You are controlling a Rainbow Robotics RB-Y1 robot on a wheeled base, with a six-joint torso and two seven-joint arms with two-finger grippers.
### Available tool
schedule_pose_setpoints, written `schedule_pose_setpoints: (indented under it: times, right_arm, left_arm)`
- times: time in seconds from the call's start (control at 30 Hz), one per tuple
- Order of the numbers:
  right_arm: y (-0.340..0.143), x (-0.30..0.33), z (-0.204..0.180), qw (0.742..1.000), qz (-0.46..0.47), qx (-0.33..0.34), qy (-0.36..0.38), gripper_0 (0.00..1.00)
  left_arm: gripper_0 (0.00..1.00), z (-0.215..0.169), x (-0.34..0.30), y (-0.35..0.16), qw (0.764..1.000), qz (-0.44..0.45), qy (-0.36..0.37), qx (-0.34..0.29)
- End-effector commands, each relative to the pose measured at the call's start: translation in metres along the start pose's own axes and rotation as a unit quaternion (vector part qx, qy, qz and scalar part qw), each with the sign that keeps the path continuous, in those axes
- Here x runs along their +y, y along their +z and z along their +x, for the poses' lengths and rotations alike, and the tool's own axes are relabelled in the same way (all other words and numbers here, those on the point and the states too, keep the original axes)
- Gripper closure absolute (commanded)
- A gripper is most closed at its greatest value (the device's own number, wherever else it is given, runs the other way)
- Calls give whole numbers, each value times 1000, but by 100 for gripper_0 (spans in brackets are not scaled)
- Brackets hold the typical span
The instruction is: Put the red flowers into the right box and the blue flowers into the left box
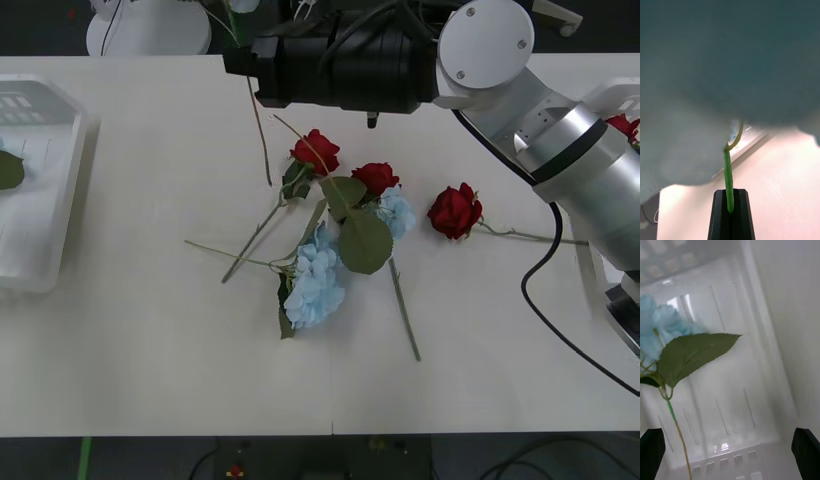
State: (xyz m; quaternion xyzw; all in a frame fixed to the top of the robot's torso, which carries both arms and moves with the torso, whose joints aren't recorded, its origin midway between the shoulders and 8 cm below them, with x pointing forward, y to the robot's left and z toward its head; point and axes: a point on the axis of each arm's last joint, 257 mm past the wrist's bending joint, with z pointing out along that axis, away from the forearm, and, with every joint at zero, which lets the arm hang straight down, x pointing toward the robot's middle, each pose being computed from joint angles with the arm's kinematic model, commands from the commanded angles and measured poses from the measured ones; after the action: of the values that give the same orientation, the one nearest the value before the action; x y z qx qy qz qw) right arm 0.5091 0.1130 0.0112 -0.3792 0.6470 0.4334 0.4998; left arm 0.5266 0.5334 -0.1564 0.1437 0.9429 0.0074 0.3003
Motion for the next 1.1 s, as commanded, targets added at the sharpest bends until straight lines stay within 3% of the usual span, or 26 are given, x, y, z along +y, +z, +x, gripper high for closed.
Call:
schedule_pose_setpoints:
  times: [0.03,0.13,0.3,0.47,0.63,0.77,1.1]
  right_arm:
    - [27,42,-37,999,-32,-27,-2,100]
    - [38,48,-39,999,-36,-36,8,100]
    - [53,50,-39,999,-34,-30,14,100]
    - [64,46,-43,999,-27,-33,19,100]
    - [65,43,-46,999,-23,-38,24,100]
    - [66,44,-47,999,-24,-39,26,100]
    - [65,43,-48,998,-23,-40,32,100]
  left_arm:
    - [2,-33,-38,-31,993,89,39,-66]
    - [2,-47,-69,-45,980,152,72,-103]
    - [2,-69,-131,-75,937,270,114,-190]
    - [2,-89,-202,-104,872,404,106,-255]
    - [2,-97,-251,-117,818,498,76,-278]
    - [2,-105,-275,-114,798,530,58,-281]
    - [2,-133,-321,-87,792,540,50,-280]
